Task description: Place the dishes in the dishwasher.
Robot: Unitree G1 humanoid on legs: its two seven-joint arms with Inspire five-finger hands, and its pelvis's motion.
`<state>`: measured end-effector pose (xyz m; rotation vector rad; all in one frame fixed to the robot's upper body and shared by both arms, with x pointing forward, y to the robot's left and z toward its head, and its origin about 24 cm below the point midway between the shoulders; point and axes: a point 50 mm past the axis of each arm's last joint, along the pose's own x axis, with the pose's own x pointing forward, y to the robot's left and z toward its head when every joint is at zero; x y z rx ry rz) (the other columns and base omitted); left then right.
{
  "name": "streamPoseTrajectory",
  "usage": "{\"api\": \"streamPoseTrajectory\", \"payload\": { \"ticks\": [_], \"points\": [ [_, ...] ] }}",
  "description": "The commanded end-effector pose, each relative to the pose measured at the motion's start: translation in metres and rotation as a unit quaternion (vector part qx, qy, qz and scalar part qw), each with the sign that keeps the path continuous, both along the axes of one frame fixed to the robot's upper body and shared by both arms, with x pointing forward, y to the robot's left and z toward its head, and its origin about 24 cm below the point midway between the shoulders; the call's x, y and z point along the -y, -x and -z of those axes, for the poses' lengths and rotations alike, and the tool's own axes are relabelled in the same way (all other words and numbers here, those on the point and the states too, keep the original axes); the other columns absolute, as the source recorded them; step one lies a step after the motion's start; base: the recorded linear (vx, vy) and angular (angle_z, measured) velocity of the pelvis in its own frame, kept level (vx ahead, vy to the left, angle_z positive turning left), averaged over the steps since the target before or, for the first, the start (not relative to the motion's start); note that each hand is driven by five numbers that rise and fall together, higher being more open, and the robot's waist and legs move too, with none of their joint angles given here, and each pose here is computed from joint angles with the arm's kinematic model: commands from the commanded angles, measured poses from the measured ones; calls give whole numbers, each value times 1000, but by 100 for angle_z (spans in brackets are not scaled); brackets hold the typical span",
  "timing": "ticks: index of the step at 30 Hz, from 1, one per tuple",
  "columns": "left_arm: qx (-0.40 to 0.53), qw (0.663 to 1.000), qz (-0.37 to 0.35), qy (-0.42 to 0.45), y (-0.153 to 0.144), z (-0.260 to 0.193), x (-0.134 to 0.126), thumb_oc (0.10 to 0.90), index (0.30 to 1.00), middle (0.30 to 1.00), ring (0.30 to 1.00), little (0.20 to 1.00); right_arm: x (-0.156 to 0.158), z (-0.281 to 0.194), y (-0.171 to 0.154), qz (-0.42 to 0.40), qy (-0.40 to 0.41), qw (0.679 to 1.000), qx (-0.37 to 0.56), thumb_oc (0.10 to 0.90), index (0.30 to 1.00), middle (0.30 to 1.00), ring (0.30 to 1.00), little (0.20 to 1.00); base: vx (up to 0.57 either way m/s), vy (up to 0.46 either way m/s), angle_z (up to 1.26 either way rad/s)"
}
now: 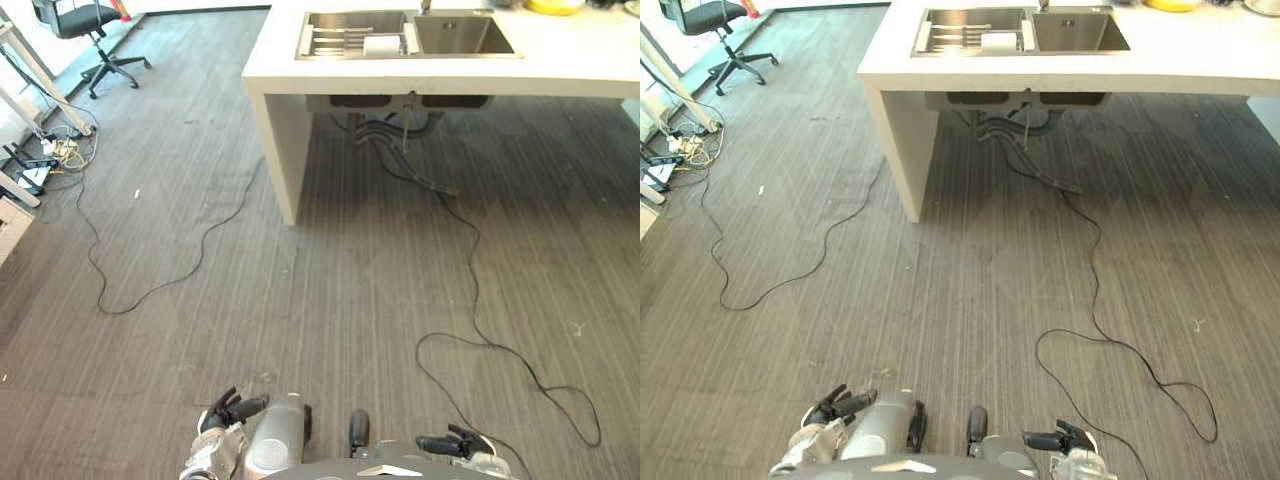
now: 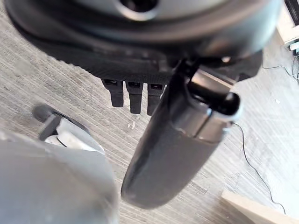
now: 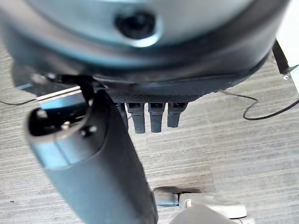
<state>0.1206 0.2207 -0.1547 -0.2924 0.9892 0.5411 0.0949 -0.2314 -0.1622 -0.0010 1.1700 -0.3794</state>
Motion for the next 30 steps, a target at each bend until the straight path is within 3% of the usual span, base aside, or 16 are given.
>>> {"api": "streamPoseTrajectory", "payload": {
  "ticks": [1, 8, 12, 13, 15, 17, 18, 19, 20, 21, 23, 26, 28, 29, 30],
  "points": [
    [-3, 1000, -25, 15, 5, 4, 20, 800, 900, 900, 900, 900, 23, -6, 3, 10, 40, 999, 11, 800, 900, 900, 900, 900, 341, 72, -31],
    [57, 996, -60, -15, -14, -10, 4, 800, 900, 900, 900, 900, 25, -4, 13, -21, 63, 998, -21, 800, 900, 900, 900, 900, 400, 107, -39],
    [279, 955, -40, -95, -94, -88, -20, 800, 900, 900, 900, 900, 22, -4, 16, -2, 48, 999, -7, 800, 900, 900, 900, 900, 392, 160, -39],
    [278, 955, -40, -95, -94, -88, -20, 800, 900, 900, 900, 900, 22, -4, 17, -1, 48, 999, -7, 800, 900, 900, 900, 900, 302, 137, -56],
    [429, 883, 8, -192, -131, -172, -31, 800, 900, 900, 900, 900, 22, -5, 14, -2, 40, 999, 5, 800, 900, 900, 900, 900, 302, 148, -40],
    [443, 870, 19, -215, -134, -185, -33, 800, 900, 900, 900, 900, 20, -4, 14, 2, 34, 999, 7, 800, 900, 900, 900, 900, 296, 164, 30],
    [503, 806, 61, -307, -146, -236, -37, 800, 900, 900, 900, 900, 20, -5, 11, 14, 28, 999, 19, 800, 900, 900, 900, 900, 494, 254, 30],
    [516, 782, 68, -343, -148, -251, -39, 800, 900, 900, 900, 900, 18, -5, 12, 21, 25, 999, 24, 800, 900, 900, 900, 900, 390, 189, 20],
    [516, 782, 68, -344, -148, -251, -39, 800, 900, 900, 900, 900, 18, -5, 12, 21, 25, 999, 24, 800, 900, 900, 900, 900, 434, 131, 37],
    [554, 729, 83, -394, -150, -281, -33, 800, 900, 900, 900, 900, 13, -4, 11, 23, 14, 999, 31, 800, 900, 900, 900, 900, 439, 81, 42],
    [583, 703, 97, -395, -152, -294, -21, 800, 900, 900, 900, 900, 10, -2, 16, 13, 8, 1000, 25, 800, 900, 900, 900, 900, 460, 13, 22],
    [596, 693, 107, -391, -155, -299, -14, 800, 900, 900, 900, 900, 10, -1, 20, 14, 7, 1000, 14, 800, 900, 900, 900, 900, 439, -163, 54],
    [597, 685, 130, -397, -152, -299, -5, 800, 900, 900, 900, 900, 9, 4, 41, 31, 6, 999, -26, 800, 900, 900, 900, 900, 531, -229, 56],
    [576, 696, 132, -408, -152, -290, -7, 800, 900, 900, 900, 900, 10, 6, 52, 35, 13, 998, -54, 800, 900, 900, 900, 900, 358, -179, 70],
    [582, 682, 143, -419, -149, -294, -4, 800, 900, 900, 900, 900, 4, 8, 65, 29, 5, 997, -75, 800, 900, 900, 900, 900, 215, -119, 76]
  ]
}}
